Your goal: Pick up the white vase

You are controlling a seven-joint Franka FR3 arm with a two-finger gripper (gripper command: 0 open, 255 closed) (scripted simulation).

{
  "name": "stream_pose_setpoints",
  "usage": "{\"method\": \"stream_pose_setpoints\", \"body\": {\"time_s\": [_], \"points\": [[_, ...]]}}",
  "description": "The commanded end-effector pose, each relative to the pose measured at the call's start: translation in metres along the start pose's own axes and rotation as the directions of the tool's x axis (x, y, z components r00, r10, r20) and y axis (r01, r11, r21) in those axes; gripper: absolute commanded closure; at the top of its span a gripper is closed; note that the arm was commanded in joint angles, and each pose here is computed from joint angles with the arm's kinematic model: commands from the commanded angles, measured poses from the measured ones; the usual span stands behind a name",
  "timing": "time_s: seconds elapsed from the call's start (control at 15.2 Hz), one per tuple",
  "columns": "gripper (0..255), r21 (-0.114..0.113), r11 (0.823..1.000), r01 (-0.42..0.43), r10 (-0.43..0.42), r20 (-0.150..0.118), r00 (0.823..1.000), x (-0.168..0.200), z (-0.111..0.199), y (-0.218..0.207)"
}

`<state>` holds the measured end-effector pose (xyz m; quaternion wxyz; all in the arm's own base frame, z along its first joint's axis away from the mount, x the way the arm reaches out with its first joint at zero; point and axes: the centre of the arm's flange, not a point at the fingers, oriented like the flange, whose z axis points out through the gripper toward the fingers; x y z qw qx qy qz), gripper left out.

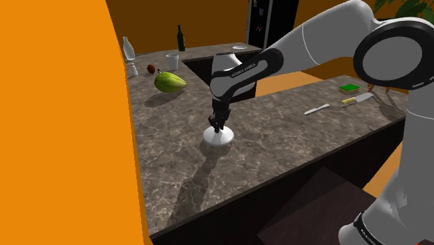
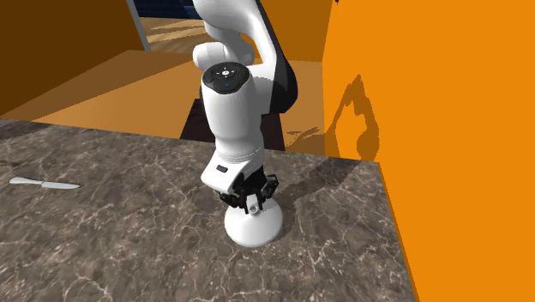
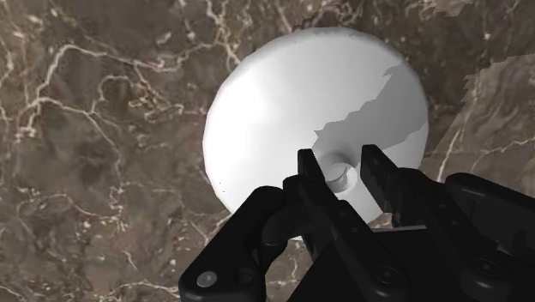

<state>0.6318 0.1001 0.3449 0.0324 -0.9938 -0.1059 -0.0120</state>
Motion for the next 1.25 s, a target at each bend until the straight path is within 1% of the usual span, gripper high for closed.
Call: {"method": "stream_pose_setpoints", "body": {"time_s": [0.0,0.07,1.06,1.19], "points": [[255,0.000,1.000,0.000,0.000,0.001,1.000,0.000,0.001,0.000],[255,0.000,1.000,0.000,0.000,0.001,1.000,-0.001,0.000,0.001],[255,0.000,1.000,0.000,0.000,0.001,1.000,0.002,-0.079,-0.004],[255,0.000,1.000,0.000,0.000,0.001,1.000,0.002,-0.080,-0.004]]}}
